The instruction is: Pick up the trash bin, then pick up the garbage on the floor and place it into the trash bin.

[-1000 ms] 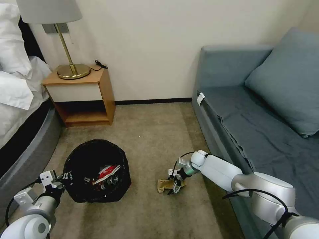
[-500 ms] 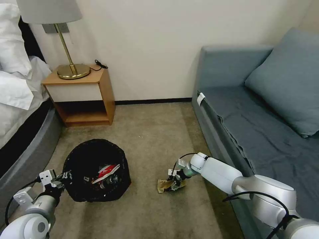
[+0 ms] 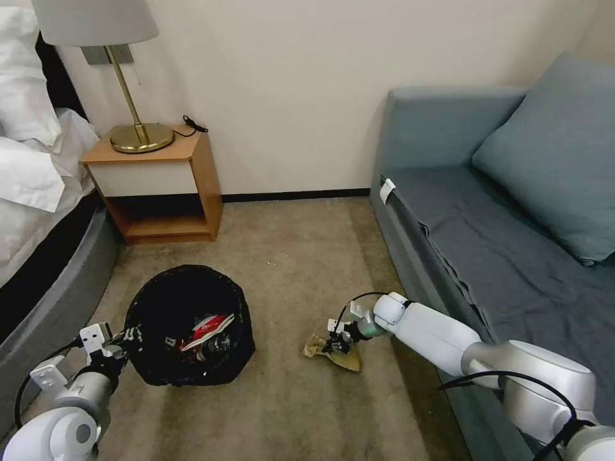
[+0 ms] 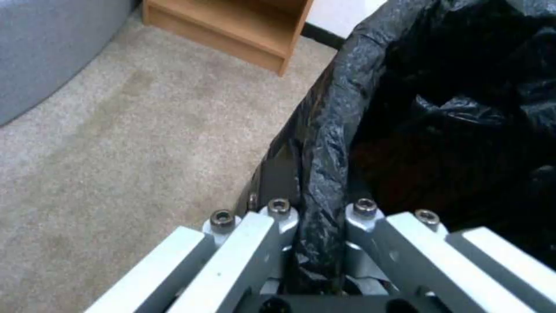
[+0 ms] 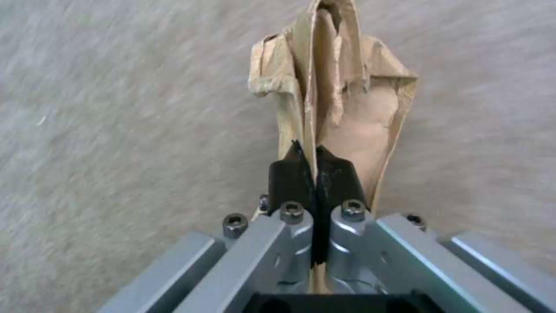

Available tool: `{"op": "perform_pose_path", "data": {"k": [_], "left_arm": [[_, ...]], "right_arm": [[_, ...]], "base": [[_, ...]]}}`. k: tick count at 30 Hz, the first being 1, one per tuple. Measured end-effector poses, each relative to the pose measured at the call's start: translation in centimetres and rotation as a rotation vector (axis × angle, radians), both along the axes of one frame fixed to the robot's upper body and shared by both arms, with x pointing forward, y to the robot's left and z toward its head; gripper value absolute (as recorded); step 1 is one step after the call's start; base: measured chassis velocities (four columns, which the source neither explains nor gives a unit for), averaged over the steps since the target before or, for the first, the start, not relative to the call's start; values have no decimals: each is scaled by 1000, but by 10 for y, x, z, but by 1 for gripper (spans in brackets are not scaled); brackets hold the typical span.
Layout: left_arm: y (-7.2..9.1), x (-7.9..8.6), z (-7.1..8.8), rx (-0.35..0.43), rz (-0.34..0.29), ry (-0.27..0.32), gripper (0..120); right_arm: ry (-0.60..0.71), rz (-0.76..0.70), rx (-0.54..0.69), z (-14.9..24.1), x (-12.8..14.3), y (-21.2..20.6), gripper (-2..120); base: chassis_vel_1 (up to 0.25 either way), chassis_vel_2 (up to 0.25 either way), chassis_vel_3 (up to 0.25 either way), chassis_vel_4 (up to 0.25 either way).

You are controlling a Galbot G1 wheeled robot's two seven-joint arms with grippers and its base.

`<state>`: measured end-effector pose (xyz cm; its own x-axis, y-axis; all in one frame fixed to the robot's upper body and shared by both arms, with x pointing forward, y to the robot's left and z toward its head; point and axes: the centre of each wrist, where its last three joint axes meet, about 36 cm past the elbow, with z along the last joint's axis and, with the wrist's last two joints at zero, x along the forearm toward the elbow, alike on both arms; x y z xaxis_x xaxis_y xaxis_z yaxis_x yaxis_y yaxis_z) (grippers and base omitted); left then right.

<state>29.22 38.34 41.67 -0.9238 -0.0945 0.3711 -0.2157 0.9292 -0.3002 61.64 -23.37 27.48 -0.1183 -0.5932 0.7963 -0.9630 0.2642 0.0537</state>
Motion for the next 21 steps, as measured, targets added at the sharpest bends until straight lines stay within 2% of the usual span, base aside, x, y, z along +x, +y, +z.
{"op": "perform_pose_path", "data": {"k": [5, 7, 9, 11, 12, 17, 21], "left_arm": [[0, 0, -2, -6, 1, 7, 3], [-2, -1, -5, -18, 0, 16, 3], [-3, -1, -6, -22, -1, 19, 3], [-8, 0, -9, -35, -10, 27, 3], [-8, 0, -9, -35, -10, 27, 3], [-22, 4, -12, -61, -35, 48, 3], [-26, 5, -11, -66, -43, 53, 3]], "right_arm": [[-71, -90, 74, 35, 4, -12, 0], [-142, -154, 135, 68, 6, -14, 0], [-167, -171, 156, 79, 7, -13, 0], [-274, -235, 241, 117, 2, 0, 0], [-274, -235, 241, 117, 2, 0, 0], [-403, -281, 449, 190, -23, 48, 0], [-427, -285, 509, 208, -34, 63, 0]], "base": [[0, 0, 0, 0], [0, 0, 0, 0], [0, 0, 0, 0], [0, 0, 0, 0], [0, 0, 0, 0], [0, 0, 0, 0], [0, 0, 0, 0]]}}
